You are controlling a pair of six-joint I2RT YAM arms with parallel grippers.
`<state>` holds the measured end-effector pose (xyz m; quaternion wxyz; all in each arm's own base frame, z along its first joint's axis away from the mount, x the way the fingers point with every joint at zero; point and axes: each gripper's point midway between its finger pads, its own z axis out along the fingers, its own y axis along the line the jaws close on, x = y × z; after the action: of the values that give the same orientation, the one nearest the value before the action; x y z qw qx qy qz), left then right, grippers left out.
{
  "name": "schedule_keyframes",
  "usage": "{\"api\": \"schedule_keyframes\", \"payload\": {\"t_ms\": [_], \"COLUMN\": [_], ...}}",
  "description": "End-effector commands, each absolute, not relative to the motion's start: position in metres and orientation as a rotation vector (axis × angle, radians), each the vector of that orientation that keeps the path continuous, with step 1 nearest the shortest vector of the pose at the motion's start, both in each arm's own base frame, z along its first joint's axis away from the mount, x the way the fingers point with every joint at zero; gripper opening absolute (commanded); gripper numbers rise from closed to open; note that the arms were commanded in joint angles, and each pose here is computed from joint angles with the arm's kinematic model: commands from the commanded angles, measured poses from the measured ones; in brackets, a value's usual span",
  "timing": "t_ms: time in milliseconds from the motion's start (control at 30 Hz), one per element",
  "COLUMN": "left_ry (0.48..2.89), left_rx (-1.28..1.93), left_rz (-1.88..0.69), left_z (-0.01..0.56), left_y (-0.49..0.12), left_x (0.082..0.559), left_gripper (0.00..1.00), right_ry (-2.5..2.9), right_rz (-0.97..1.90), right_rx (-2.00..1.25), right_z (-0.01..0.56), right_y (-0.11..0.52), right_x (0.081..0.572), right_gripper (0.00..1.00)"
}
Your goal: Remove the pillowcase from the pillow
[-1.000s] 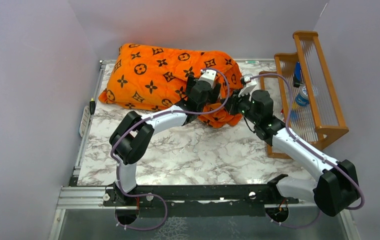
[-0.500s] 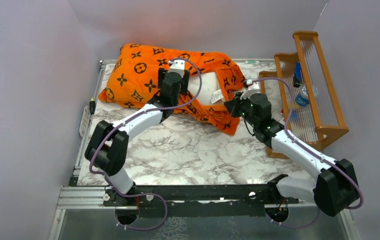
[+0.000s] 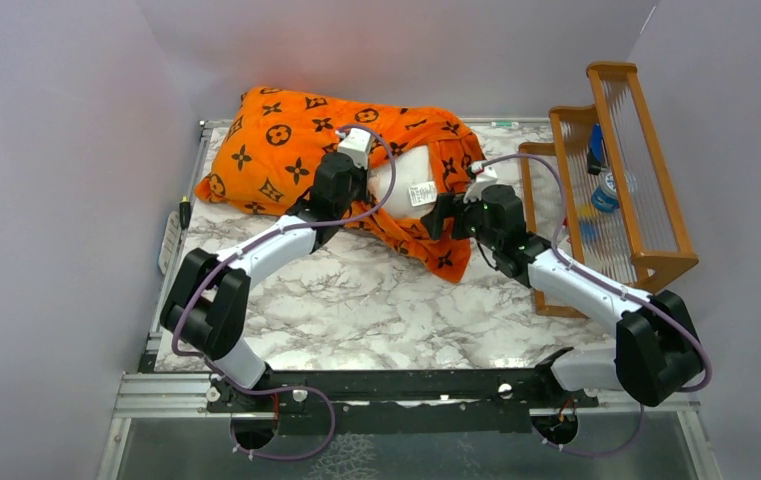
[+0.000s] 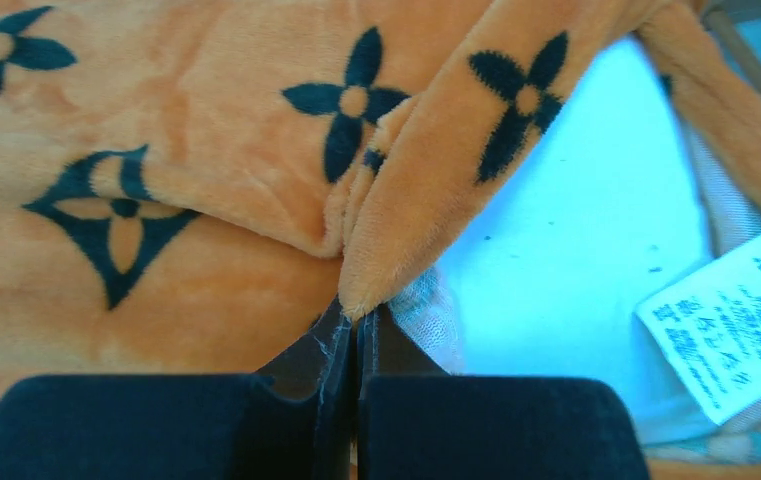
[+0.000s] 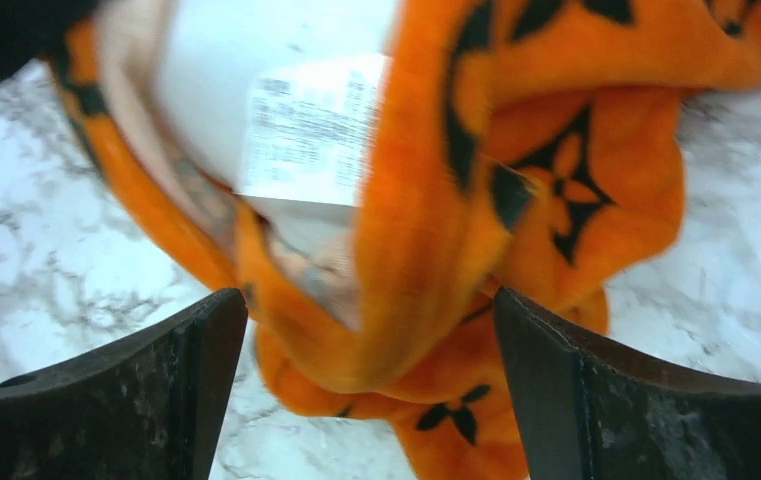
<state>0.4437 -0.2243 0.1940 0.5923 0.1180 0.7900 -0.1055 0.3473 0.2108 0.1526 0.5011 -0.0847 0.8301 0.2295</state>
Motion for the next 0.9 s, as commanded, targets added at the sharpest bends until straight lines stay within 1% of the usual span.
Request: {"api": "schedule_keyframes", "payload": {"t_ms": [0,67,133,267,333,400,467,567,600,700,867], "left_ry": [1.788,1.786,1.789,1.798,1.804,1.810,1.822,1.837,1.843,1.853,1.845], "left_rx": [0.305,0.318,0.327,0.330,0.334,0.336,0.332,0.316,0.315,0.310,0.294], "left_rz": [-0.455,-0.448,-0.451,-0.476,-0.489,-0.505,-0.516,-0.522,-0.518,-0.502,-0.471], "left_z": [0.212,0.211,0.209,0.204,0.201,0.197,0.190,0.179,0.176,0.171,0.173], "left_y": [-0.255,-0.261,-0.267,-0.276,-0.281,-0.286,-0.287,-0.286,-0.286,-0.284,-0.274], "left_x": [0.423,0.420,0.416,0.408,0.403,0.397,0.392,0.389,0.390,0.391,0.394], "left_gripper": [0.00,0.00,0.00,0.00,0.00,0.00,0.00,0.00,0.00,0.00,0.00], "right_ry": [1.816,1.772,1.763,1.828,1.855,1.840,1.772,1.633,1.624,1.691,1.938], "right_rz": [0.627,0.649,0.662,0.648,0.579,0.540,0.619,0.855,0.910,0.995,0.960], "right_rx": [-0.311,-0.277,-0.242,-0.248,-0.227,-0.228,-0.267,-0.375,-0.397,-0.367,-0.103], "right_z": [0.222,0.246,0.257,0.245,0.234,0.236,0.251,0.273,0.272,0.252,0.182], "right_y": [0.238,0.241,0.243,0.260,0.262,0.268,0.279,0.304,0.310,0.320,0.310], "right_x": [0.345,0.349,0.354,0.366,0.372,0.369,0.358,0.330,0.323,0.320,0.331], "right_gripper": [1.00,1.00,1.00,1.00,1.00,1.00,1.00,1.00,1.00,1.00,1.00]}}
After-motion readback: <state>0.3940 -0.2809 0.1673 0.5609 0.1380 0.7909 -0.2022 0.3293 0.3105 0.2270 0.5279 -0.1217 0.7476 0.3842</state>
